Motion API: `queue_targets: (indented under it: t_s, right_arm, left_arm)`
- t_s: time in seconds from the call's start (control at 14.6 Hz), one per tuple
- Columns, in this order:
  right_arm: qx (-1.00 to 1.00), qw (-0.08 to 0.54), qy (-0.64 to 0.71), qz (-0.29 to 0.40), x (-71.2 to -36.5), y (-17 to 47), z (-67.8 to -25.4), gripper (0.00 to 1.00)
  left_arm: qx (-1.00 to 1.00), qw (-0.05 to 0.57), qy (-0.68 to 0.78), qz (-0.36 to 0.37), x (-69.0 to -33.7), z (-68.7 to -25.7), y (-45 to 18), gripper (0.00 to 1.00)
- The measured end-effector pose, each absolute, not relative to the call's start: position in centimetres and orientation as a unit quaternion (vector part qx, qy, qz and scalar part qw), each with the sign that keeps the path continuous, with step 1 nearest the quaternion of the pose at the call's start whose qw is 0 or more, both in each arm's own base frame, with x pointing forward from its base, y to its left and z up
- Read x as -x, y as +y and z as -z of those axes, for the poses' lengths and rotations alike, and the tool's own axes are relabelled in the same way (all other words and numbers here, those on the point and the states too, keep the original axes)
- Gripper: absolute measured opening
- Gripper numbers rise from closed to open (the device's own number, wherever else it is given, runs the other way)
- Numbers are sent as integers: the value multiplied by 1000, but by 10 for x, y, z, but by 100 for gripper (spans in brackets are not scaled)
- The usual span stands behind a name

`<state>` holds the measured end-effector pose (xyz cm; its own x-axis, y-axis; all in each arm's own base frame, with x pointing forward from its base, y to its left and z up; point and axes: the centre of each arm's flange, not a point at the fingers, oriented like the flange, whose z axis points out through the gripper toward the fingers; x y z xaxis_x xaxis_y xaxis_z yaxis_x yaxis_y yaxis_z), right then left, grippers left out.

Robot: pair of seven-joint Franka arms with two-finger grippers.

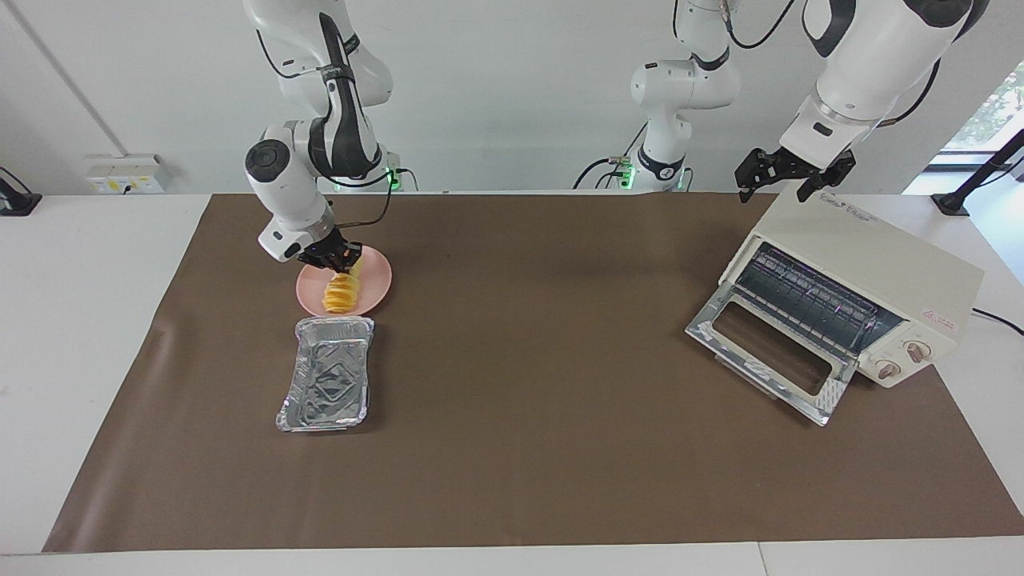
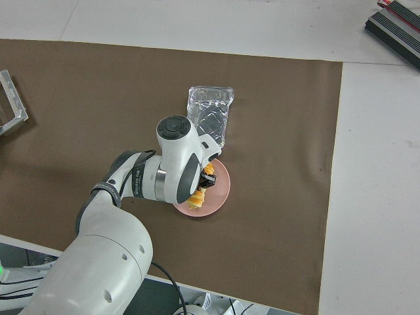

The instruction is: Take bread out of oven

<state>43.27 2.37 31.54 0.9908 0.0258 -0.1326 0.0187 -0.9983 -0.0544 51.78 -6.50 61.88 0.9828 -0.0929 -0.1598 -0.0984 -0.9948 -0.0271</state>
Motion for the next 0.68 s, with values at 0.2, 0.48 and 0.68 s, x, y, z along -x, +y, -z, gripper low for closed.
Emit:
queue_targets:
  t_s: [0.2,0.48,0.68]
  right_arm:
    - [997,27,-12,-67,-435,25,-318,42]
    - [995,29,-27,-96,-453,40,-358,82]
    - [994,32,-31,-97,-476,44,-416,100]
  left_arm:
    - [996,17,48,-79,-518,-619,-65,100]
    - [996,17,48,-79,-518,-619,-65,100]
    - [996,17,48,-79,-518,-619,-65,100]
